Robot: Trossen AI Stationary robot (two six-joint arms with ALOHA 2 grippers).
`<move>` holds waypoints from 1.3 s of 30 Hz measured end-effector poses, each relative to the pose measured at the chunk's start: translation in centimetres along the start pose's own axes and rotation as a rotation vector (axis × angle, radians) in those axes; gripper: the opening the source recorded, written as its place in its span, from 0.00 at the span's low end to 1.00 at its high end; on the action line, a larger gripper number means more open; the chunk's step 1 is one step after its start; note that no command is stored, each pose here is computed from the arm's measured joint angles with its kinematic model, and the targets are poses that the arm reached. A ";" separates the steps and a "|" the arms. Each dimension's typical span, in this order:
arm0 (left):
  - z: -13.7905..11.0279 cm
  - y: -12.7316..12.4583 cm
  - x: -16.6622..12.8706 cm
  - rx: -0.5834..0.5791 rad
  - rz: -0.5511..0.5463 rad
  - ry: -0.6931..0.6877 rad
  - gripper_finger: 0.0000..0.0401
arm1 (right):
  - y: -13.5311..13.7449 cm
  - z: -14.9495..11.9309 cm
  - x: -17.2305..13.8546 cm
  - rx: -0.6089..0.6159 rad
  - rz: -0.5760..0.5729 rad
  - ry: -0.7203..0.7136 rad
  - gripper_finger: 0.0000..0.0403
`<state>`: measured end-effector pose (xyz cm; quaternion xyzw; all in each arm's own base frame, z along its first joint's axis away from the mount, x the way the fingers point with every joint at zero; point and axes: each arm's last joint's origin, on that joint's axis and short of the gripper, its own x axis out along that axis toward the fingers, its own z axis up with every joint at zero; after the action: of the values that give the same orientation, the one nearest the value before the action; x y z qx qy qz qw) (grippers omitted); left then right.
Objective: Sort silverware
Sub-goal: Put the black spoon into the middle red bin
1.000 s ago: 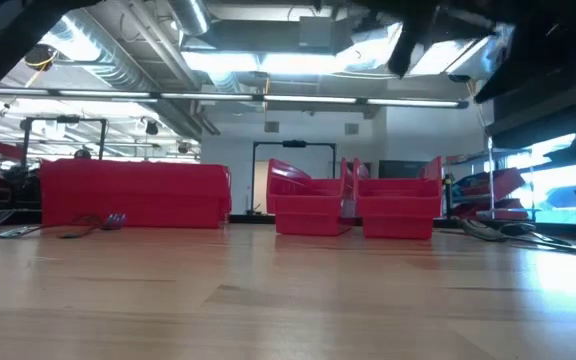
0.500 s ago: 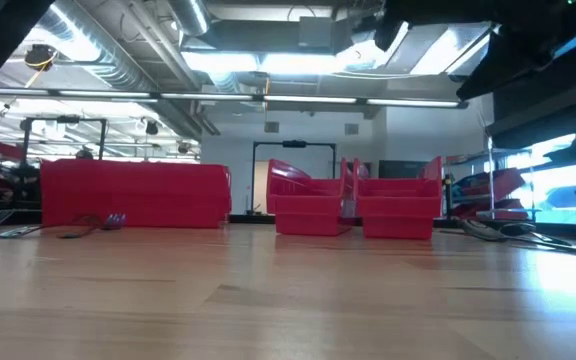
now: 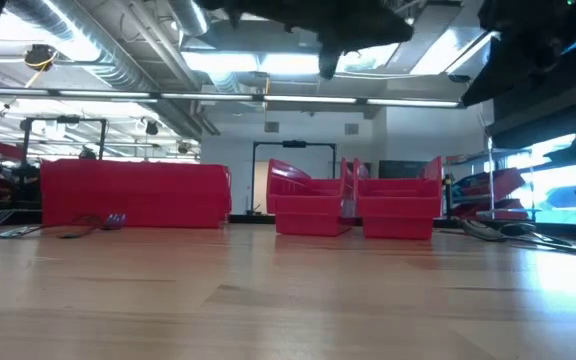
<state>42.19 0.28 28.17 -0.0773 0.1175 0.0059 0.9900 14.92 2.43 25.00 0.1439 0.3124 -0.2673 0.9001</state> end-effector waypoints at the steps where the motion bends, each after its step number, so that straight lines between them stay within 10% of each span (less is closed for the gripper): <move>1: -0.3 -0.1 -0.3 0.001 -0.012 0.011 0.02 | 0.1 -0.2 0.3 -0.015 0.004 0.032 0.00; 8: -2.3 -2.3 -2.5 0.015 -0.281 -0.207 0.02 | 1.6 -1.7 3.6 -0.086 -0.076 0.224 0.00; 17: -6.5 -1.9 -4.4 -0.033 -0.158 -0.155 0.02 | 0.9 -2.7 8.4 0.008 -0.150 0.429 0.00; 29: -7.7 -2.8 -4.7 -0.064 -0.148 -0.123 0.02 | 0.3 -6.5 6.8 0.089 0.045 0.035 0.00; 39: -8.1 -1.6 -4.5 -0.087 -0.070 -0.071 0.02 | -2.4 -7.6 7.2 0.128 -0.062 0.157 0.00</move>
<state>35.94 -2.50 21.68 -0.1239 0.0792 -0.0209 0.9889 14.67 0.89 14.38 0.2118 0.3688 -0.3024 0.8530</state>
